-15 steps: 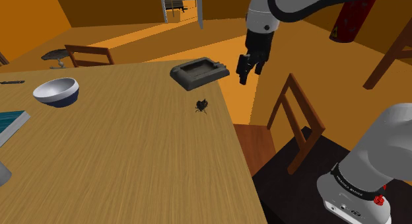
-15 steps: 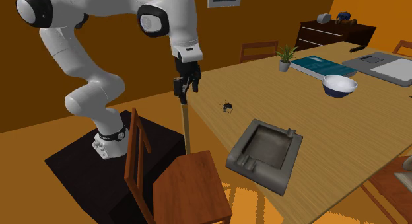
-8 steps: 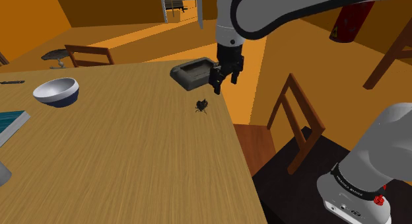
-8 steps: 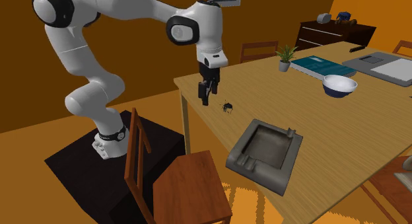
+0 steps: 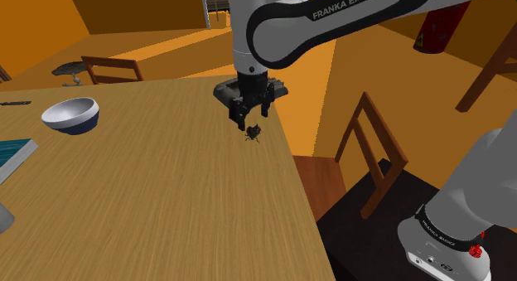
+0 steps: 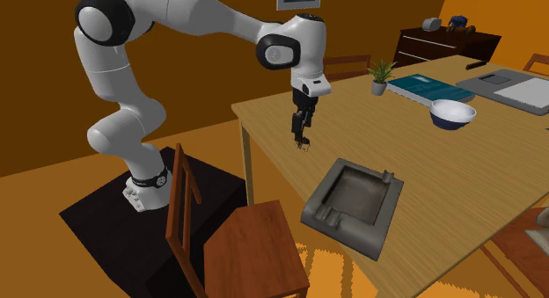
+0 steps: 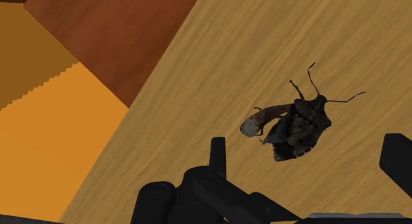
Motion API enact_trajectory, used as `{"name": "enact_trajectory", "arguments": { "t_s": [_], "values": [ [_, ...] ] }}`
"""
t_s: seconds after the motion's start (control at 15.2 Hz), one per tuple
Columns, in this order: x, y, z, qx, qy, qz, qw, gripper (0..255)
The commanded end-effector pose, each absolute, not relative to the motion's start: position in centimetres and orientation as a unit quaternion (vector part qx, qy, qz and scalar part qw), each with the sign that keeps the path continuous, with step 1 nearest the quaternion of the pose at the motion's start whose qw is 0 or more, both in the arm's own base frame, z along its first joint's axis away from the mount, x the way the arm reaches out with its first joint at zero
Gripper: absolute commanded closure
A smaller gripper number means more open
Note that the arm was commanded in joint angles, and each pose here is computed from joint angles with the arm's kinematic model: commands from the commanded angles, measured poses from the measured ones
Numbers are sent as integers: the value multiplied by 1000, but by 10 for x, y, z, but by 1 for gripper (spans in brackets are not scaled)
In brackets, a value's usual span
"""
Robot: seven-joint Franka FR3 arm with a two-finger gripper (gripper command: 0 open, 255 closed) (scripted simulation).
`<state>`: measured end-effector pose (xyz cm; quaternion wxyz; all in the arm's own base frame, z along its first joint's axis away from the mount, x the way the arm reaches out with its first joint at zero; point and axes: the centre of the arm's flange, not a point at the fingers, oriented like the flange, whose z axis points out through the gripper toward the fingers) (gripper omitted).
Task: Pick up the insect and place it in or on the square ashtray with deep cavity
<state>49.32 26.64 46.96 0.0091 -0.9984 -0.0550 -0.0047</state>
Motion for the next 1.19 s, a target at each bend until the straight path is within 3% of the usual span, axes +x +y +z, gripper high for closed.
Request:
{"name": "enact_trajectory", "arguments": {
  "t_s": [0.0, 0.33, 0.86, 0.92, 1.12],
  "values": [
    [497, 269, 458, -998, -55, -5, 9, 0],
    [498, 269, 428, -998, -55, -5, 9, 0],
    [498, 269, 428, -998, -55, -5, 9, 0],
    [498, 269, 428, -998, -55, -5, 9, 255],
    [498, 269, 428, -998, -55, -5, 9, 255]
  ]
}}
